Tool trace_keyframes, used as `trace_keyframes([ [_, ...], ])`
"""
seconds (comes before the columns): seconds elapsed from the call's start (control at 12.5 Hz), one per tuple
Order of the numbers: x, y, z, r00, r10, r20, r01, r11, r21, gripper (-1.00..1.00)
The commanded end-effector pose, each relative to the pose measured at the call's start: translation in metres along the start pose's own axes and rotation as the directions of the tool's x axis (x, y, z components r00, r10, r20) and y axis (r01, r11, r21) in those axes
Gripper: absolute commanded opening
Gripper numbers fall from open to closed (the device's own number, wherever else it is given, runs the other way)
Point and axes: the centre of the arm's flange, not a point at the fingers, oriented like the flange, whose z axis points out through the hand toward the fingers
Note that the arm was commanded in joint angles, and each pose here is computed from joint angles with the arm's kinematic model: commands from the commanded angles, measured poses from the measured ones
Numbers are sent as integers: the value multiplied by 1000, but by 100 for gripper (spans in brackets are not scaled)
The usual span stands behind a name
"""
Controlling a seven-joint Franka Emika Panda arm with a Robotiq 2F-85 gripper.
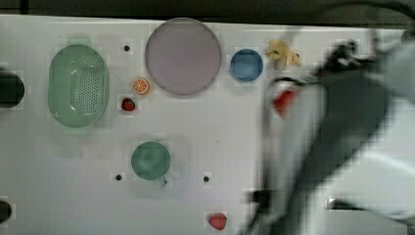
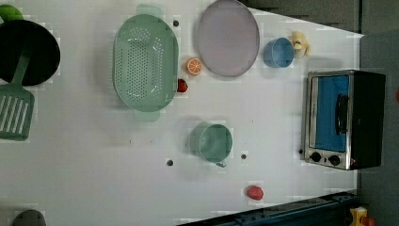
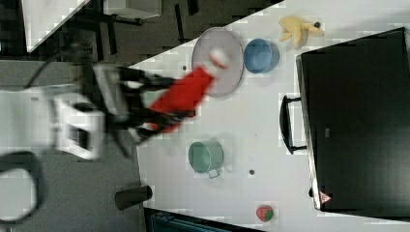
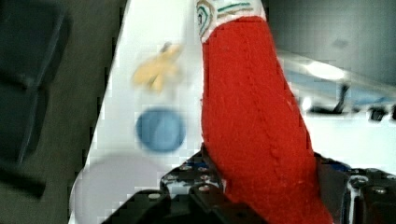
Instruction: Pick Ketchup from oven and place it on table.
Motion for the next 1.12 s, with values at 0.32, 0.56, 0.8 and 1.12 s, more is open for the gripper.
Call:
trace_keyframes([
  [0.32, -124, -48, 131, 972, -187, 142, 210, 964, -164, 24],
  [0.56, -131, -27, 201, 973, -199, 117, 217, 961, -173, 24],
  [0.8, -149, 13, 287, 971, -192, 144, 220, 951, -218, 24],
  [1.12, -158, 26, 353, 971, -205, 123, 228, 948, -223, 24],
])
